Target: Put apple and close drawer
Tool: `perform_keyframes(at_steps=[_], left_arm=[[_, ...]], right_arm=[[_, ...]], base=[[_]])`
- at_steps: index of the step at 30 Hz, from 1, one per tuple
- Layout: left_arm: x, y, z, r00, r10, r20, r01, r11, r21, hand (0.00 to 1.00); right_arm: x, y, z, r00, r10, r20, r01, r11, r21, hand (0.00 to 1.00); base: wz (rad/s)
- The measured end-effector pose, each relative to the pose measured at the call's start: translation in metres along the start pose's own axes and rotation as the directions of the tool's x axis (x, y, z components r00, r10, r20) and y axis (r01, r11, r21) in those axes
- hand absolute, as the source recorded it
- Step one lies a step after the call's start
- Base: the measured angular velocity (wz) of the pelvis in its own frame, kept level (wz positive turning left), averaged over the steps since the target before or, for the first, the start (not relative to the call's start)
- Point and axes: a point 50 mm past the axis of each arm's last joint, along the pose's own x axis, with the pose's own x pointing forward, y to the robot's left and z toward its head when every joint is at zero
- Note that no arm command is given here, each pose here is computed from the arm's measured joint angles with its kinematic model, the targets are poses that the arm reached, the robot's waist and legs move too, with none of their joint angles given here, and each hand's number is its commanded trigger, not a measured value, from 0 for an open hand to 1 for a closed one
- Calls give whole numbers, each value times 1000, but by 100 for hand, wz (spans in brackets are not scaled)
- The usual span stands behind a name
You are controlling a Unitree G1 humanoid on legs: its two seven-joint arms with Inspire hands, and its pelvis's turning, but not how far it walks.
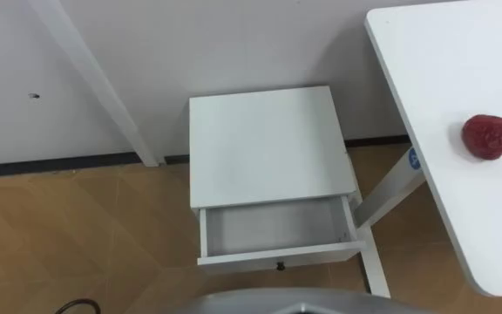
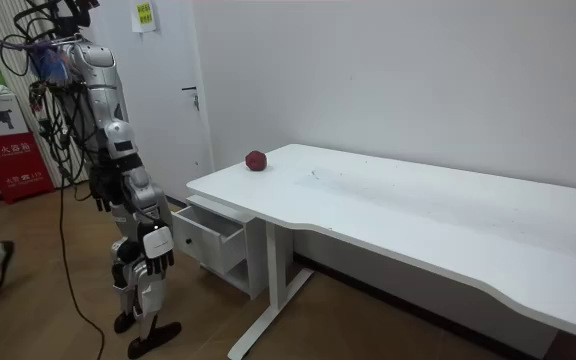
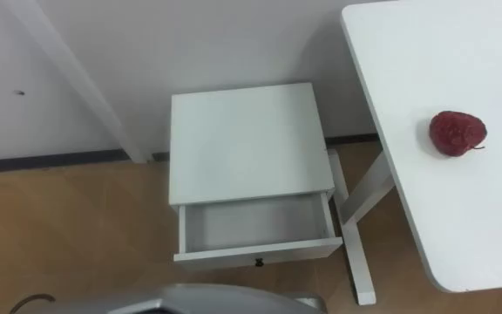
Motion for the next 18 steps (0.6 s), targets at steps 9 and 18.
perform_keyframes(at_steps=[9,18], left_arm=[[0,1,-1,1000,12,-2,-12,1000,-1,0],[0,5,-5,999,41,-22,-43,995,-95,0]], right_arm=[[0,-1,-3,1000,-13,-2,13,1000,23,0],[-2,-7,-24,993,-116,-20,114,906,407,0]], base=[[-1],[-11]])
